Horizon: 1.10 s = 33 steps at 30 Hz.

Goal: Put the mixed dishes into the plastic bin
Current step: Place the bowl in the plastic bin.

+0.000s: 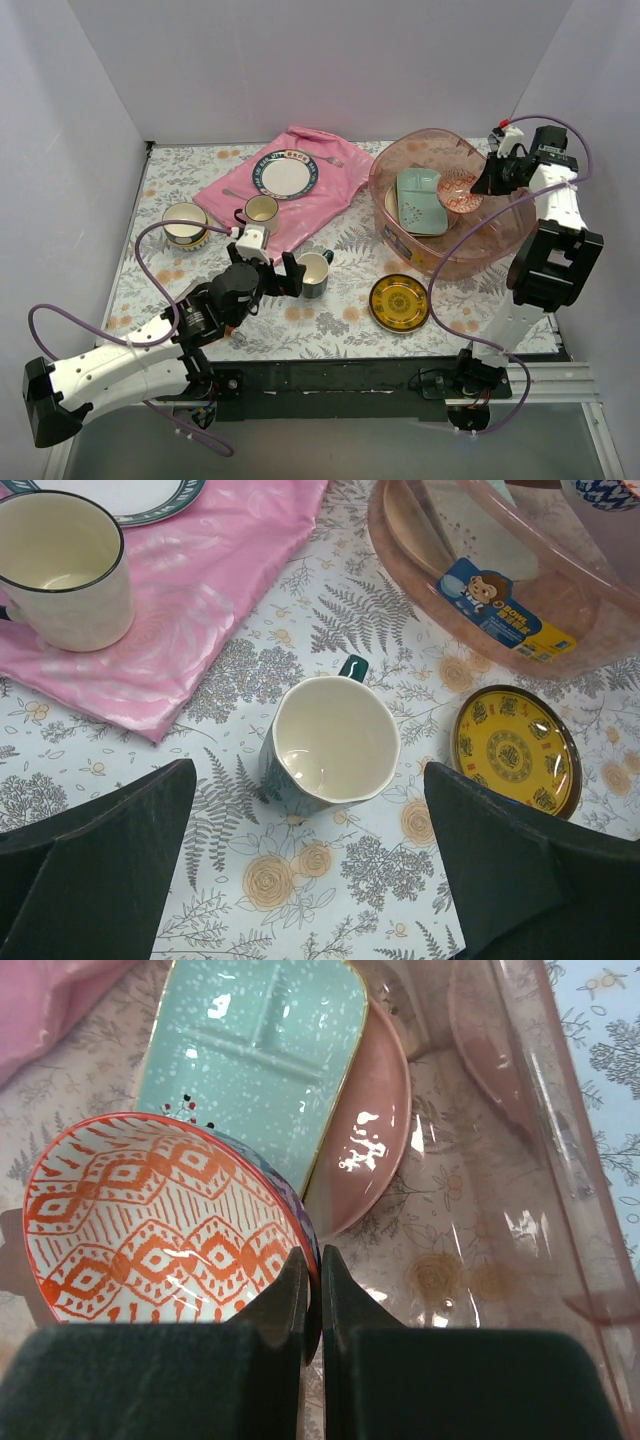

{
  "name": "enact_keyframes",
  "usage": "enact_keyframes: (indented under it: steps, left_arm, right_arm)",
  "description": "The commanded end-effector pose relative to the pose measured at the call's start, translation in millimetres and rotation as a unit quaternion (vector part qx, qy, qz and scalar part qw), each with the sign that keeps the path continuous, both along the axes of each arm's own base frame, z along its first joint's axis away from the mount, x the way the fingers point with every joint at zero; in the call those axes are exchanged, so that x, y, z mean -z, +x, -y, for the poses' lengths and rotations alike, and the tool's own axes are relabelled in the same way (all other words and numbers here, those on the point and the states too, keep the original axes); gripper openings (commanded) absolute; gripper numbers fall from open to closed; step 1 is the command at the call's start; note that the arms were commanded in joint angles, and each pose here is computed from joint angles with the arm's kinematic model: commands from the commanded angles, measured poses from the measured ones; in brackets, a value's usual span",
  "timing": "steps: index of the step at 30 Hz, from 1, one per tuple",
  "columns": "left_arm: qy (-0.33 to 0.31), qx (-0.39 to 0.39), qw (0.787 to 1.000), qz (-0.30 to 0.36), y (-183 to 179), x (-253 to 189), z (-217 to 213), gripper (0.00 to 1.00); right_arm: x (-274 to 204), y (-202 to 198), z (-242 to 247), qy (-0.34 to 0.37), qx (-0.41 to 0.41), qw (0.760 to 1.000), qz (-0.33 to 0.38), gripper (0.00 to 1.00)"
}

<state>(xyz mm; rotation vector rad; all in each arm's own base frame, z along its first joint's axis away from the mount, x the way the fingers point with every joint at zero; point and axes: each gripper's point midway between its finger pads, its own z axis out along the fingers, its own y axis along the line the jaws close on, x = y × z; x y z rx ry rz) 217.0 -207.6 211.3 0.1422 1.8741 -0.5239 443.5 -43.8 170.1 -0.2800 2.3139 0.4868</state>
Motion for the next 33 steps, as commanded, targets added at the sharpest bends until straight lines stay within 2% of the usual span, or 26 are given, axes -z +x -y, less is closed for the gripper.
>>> enact_keyframes:
  steps: [1,17,33]
  left_arm:
    - [-0.009,-0.010,1.000,0.004,2,0,-4,0.98]
    - [-0.021,-0.031,0.999,-0.020,6,7,-10,0.98]
    - [-0.044,-0.054,0.997,-0.034,5,11,-22,0.98]
  right_arm:
    - [-3,10,-16,-0.013,-0.034,0.999,-0.001,0.01]
    - [35,32,-49,-0.012,-0.073,0.996,-0.046,0.02]
    - [59,36,-64,-0.014,-0.087,0.993,-0.074,0.09]
